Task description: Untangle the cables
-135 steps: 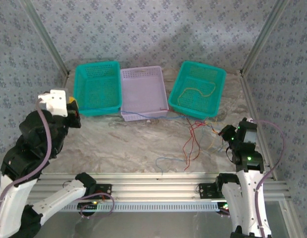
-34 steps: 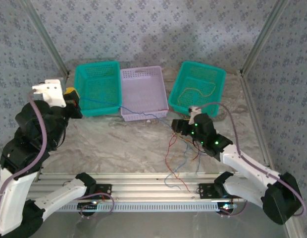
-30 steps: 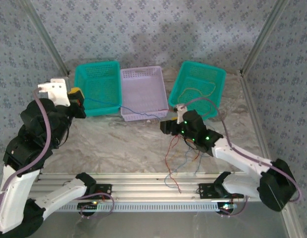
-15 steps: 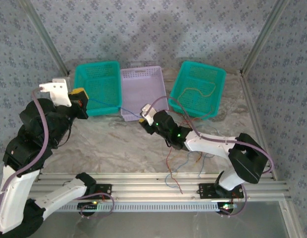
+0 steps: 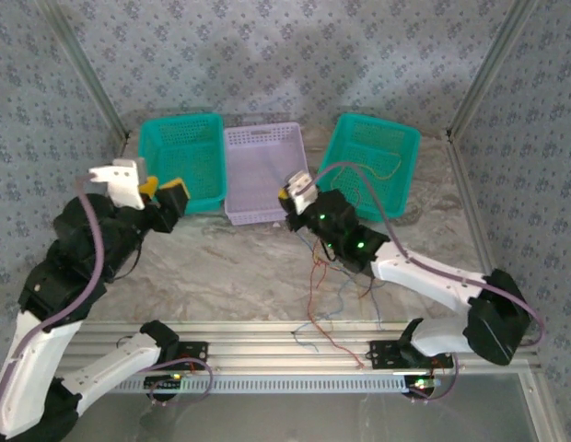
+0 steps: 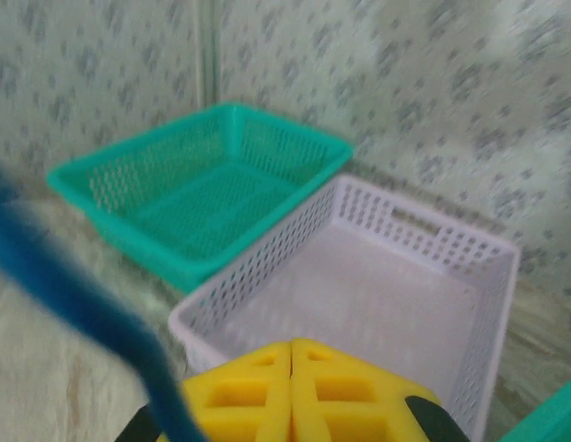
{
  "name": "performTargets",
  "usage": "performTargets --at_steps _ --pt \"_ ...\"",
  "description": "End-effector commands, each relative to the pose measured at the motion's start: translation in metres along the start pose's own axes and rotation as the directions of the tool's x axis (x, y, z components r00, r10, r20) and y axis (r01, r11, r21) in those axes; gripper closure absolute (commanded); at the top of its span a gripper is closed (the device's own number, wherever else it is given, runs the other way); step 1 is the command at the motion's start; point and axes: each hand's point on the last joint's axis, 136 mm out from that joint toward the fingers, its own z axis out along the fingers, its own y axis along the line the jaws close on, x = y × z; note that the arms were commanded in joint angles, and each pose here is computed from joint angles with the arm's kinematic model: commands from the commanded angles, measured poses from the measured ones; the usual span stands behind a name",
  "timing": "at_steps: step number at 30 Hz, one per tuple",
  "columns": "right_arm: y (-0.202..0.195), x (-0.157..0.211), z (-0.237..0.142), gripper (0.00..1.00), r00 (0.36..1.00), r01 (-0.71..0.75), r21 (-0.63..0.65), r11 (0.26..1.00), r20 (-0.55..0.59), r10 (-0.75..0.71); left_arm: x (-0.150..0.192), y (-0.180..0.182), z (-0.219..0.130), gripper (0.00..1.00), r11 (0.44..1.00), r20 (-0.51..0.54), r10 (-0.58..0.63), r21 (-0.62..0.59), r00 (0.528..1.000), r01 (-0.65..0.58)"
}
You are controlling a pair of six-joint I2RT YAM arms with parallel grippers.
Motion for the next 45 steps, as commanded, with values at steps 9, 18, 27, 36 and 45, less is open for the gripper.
performTargets --at_steps 9,18,27,36,45 --pt "-0.032 -0.117 -0.046 1.0 0.954 -0.223 -0.107 0.969 0.181 0.24 0.065 -0.074 0.041 0.28 0.902 -0.155 -0.095 0.404 0.983 0.151" --pt "-0.027 -0.157 -0.07 1.0 0.932 -0.26 -0.132 0.957 0.227 0.284 0.134 -0.12 0.071 0.24 0.817 -0.362 -0.009 0.535 0.932 0.215" --pt "-0.025 -0.172 -0.067 1.0 0.939 -0.239 -0.129 0.962 0.224 0.263 0.189 -0.176 0.071 0.22 0.76 -0.438 0.178 0.629 0.881 0.16" --pt "-0.017 -0.182 -0.068 1.0 0.941 -0.221 -0.154 0.963 0.227 0.253 0.204 -0.178 0.1 0.21 0.826 -0.455 0.19 0.553 0.87 0.109" --pt "-0.014 -0.18 -0.064 1.0 0.942 -0.225 -0.16 0.961 0.217 0.257 0.212 -0.187 0.122 0.3 0.839 -0.473 0.18 0.531 0.863 0.116"
